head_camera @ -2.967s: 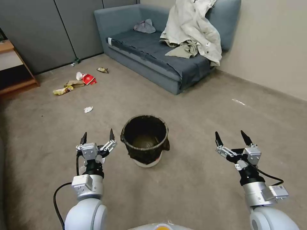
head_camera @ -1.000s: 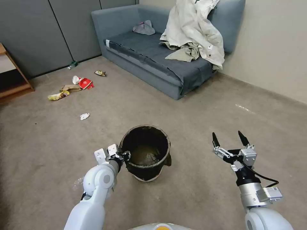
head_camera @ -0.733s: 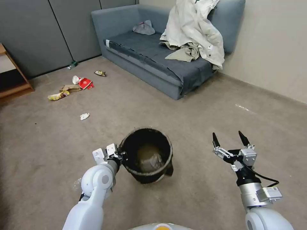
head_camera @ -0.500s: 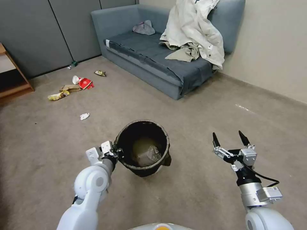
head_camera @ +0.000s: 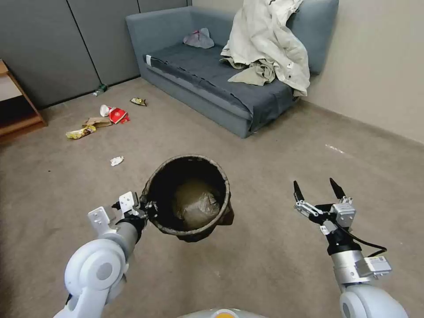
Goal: Pick up the trash can from the floor.
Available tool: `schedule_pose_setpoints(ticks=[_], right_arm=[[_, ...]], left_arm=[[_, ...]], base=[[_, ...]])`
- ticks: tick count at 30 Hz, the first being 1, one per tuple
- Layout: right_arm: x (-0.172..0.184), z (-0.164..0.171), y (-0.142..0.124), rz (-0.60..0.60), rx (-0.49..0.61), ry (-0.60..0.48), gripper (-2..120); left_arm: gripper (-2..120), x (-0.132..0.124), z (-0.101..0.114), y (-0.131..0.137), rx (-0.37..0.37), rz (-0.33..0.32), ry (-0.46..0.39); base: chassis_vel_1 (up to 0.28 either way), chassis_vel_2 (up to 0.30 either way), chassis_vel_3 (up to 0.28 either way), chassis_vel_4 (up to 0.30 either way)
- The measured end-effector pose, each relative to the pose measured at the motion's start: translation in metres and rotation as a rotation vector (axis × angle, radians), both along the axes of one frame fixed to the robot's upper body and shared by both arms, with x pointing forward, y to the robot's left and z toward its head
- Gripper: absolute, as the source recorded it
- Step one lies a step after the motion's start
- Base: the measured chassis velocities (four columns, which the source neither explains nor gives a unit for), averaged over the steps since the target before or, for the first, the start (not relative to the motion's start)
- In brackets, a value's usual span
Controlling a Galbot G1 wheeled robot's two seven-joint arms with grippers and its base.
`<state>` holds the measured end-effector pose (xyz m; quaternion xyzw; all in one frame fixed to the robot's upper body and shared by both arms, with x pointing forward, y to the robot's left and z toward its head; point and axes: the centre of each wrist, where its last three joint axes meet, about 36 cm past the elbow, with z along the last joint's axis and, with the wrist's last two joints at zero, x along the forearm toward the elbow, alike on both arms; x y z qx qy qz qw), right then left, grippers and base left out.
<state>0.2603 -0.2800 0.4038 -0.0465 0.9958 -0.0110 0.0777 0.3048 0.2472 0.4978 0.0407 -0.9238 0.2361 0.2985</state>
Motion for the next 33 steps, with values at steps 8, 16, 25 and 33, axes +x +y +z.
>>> schedule_pose_setpoints(ticks=[8,16,25,33], right_arm=[[-0.0005,0.0002,0.0001,0.007,0.0,0.003,100],[-0.0028,0.0002,0.0069,0.015,0.005,0.009,100],[-0.0048,0.0048,0.006,0.016,-0.004,0.01,100],[-0.007,0.0043,0.0055,0.014,-0.005,0.017,100]], left_arm=[[1,-0.0007,0.0003,0.0011,-0.01,0.003,0.003],[1,-0.002,0.0039,0.0003,-0.006,-0.005,-0.006],[1,-0.0043,0.0041,-0.0007,-0.009,-0.009,-0.005],[1,-0.0084,0.0068,-0.0003,-0.004,-0.009,-0.008]], base=[[0.0,0.0,0.0,0.0],[0.0,0.0,0.0,0.0],[0.0,0.0,0.0,0.0],[0.0,0.0,0.0,0.0]])
